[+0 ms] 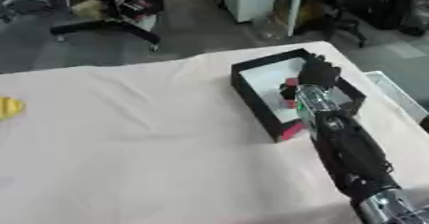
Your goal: Pick up the objects with one hand, pass them to the other hand, and then place them into the box on the other side of the table.
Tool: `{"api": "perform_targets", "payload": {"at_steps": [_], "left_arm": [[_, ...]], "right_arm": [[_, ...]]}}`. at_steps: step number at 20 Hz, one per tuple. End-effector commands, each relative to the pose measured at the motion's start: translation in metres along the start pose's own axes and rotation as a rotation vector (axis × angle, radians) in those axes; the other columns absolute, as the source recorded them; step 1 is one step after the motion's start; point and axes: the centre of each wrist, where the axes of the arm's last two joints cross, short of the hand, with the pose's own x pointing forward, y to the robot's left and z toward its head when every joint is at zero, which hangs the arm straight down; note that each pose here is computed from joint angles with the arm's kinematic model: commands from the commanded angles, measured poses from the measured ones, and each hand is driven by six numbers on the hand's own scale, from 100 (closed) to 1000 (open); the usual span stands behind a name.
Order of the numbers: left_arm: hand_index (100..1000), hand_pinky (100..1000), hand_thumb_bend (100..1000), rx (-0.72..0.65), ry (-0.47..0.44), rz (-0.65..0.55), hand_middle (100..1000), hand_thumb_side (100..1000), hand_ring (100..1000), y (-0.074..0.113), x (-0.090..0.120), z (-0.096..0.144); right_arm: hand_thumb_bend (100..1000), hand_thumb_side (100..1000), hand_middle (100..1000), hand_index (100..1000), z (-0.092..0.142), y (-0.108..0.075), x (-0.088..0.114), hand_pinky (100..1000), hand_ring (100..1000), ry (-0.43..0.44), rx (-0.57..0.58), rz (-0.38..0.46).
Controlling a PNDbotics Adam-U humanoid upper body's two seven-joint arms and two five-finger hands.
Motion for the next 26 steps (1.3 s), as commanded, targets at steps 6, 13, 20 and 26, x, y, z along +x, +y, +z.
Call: {"api": "perform_targets", "payload": {"at_steps": [6, 13, 20, 26], "left_arm": [[887, 769, 1000, 0.042, 0.071, -0.021, 836, 552, 797, 0.012, -0.009, 0.01], [872, 753, 1000, 0.077, 0.14, -0.038, 814, 527, 780, 0.012, -0.024, 0.015], [870, 739, 1000, 0.187, 0.198, -0.093, 794, 495, 760, 0.007, -0.032, 0.01], [874, 747, 1000, 0.256, 0.266, -0.203, 796, 466, 762, 0.001, -0.036, -0.01]], "right_arm": [[462, 274, 1000, 1000, -0.001, -0.069, -0.01, 1000, 1000, -0.078, -0.027, -0.022], [386, 652, 996, 1000, 0.027, -0.121, 0.0, 905, 940, -0.149, -0.301, 0.147], [182, 511, 861, 1000, 0.075, -0.127, 0.022, 672, 810, -0.304, -0.799, 0.052], [160, 213, 950, 1000, 0.14, -0.114, 0.056, 722, 913, -0.571, -0.847, -0.06]]}}
